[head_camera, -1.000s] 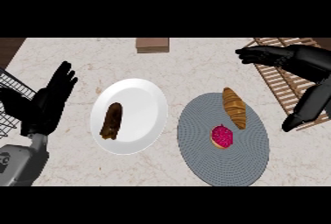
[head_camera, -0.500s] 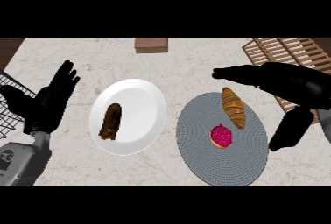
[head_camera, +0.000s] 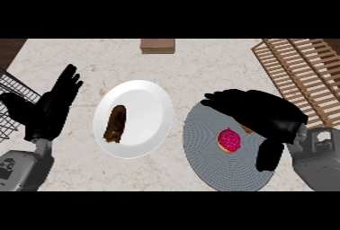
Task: Pick the cupcake from the placemat and place it in the tiered shelf
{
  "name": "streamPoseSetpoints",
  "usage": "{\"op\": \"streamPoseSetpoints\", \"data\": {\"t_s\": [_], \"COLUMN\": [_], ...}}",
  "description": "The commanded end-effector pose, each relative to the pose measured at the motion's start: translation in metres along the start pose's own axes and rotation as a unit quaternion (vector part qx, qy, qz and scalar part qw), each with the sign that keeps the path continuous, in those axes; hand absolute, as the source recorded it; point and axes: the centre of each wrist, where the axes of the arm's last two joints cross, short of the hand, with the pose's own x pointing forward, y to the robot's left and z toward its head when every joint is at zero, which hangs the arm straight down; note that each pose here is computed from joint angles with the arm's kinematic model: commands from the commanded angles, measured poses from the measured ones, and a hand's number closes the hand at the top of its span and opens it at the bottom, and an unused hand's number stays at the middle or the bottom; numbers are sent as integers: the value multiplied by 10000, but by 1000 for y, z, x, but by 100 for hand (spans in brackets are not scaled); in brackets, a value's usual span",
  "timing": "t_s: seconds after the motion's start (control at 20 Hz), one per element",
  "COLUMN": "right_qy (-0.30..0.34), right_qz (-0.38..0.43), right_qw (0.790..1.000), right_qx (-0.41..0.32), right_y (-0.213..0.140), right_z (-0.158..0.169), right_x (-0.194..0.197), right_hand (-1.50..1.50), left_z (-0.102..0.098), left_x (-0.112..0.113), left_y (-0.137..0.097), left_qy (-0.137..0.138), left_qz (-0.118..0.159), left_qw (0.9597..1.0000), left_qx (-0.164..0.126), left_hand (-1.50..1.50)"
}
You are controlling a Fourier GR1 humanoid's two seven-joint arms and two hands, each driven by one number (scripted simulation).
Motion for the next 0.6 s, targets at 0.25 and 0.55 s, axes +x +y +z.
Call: {"op": "streamPoseSetpoints", "data": {"t_s": [0.25,0.55], "right_qy": [525,647], "right_qz": [667,700], "right_qw": [9962,9948], "right_qx": [183,345], "right_y": [28,36], "right_z": [-4,-8], "right_x": [6,-5], "right_hand": [-150,-150], "left_z": [-7,-6], "left_x": [7,-2], "left_y": [2,13], "left_qy": [-79,81], "left_qz": [11,57], "left_qw": [9999,10000], "left_qx": [-60,11], "left_hand": [0,0]}}
